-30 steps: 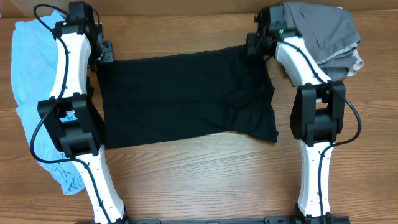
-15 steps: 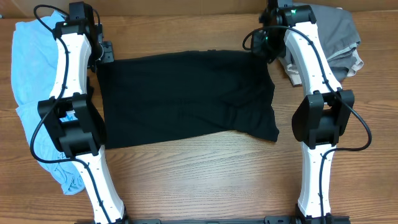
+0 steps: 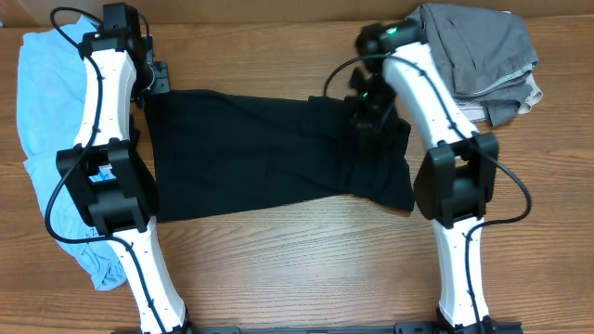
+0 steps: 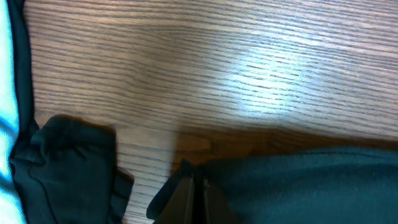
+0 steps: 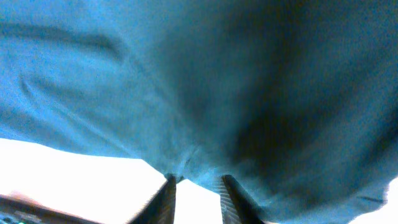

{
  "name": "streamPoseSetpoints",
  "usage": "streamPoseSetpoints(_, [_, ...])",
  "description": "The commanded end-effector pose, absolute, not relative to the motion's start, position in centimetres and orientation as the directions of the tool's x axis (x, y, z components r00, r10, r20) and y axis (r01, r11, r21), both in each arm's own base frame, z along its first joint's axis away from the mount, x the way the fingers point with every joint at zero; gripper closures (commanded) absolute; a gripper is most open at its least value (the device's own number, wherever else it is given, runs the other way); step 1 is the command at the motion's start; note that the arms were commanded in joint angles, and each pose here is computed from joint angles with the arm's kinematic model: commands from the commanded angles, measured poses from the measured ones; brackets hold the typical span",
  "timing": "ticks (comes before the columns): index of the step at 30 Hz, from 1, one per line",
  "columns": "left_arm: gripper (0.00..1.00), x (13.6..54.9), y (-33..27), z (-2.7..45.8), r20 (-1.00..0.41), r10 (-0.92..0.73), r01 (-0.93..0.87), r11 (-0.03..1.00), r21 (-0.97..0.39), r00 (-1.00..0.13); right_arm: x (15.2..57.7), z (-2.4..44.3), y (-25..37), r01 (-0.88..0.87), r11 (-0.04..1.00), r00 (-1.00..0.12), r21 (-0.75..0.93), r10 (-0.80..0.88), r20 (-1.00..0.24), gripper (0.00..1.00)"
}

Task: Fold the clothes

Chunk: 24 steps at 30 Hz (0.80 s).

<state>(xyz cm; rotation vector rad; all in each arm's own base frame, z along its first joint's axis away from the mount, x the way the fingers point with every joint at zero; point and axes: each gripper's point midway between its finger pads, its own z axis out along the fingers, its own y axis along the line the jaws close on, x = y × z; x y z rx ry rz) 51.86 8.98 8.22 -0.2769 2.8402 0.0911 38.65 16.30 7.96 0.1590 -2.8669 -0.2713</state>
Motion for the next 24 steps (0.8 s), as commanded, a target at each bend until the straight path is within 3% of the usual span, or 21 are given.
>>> streamPoseSetpoints(1, [0.96,52.3,9.0,9.8,-0.326,-0.186,-0.21,0.977,0.038,-0.927,38.2,9.1,16.4,-0.108,0.975,-0.964,0.193,-0.15,0.22,0.66])
streamPoseSetpoints(6, [0.96,52.4,9.0,9.8,-0.328,-0.186,-0.21,0.977,0.038,-0.926,40.1,11.1,16.5,-0.104,0.972,-0.983,0.209,-0.132,0.128,0.6])
streamPoseSetpoints(13, [0.96,52.5,9.0,9.9,-0.335,-0.186,-0.211,0.977,0.037,-0.924,45.3,11.5,14.4,-0.107,0.986,-0.992,0.127,-0.098,-0.075,0.4])
streamPoseSetpoints(24, [0.96,52.5,9.0,9.9,-0.334,-0.186,-0.21,0.977,0.038,-0.924,47.1,5.3,10.5,0.052,0.98,-0.997,0.191,0.063,-0.052,0.39])
